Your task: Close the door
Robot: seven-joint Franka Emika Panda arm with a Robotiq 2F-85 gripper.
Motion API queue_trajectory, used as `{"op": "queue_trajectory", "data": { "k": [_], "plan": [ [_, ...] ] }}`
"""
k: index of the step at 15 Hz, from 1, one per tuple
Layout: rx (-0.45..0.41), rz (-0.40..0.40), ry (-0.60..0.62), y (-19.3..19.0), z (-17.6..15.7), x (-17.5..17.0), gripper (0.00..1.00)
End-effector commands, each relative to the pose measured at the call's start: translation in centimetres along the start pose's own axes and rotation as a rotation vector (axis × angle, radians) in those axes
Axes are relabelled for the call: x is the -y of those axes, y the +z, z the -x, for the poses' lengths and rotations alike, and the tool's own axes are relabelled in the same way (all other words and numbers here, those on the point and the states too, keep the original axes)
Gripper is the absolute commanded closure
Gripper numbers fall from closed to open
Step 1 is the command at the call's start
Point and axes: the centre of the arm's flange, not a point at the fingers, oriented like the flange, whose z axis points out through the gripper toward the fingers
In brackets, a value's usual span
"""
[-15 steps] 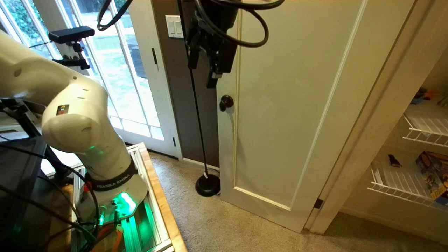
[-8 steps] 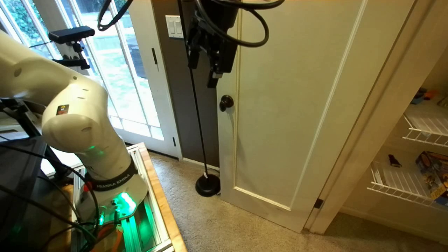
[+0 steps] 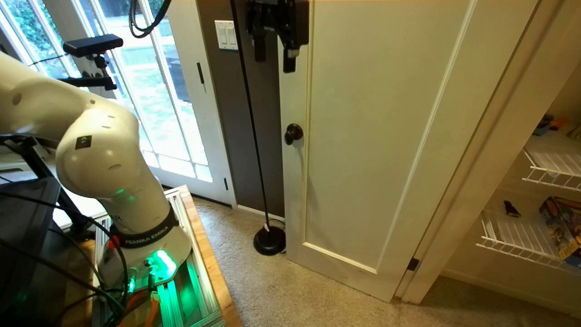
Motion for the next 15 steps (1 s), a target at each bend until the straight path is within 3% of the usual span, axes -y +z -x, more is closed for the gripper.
{"op": "queue_trajectory", "data": {
  "k": [1, 8, 15],
  "plan": [
    [-0.176, 0.067, -0.021, -2.2, 0.6, 4.2, 0.00],
    [-0.489, 0.209, -0.170, -4.7, 0.7, 13.0, 0.00],
    [-0.605, 0.458, -0.447, -2.8, 1.6, 23.7, 0.00]
  ]
}}
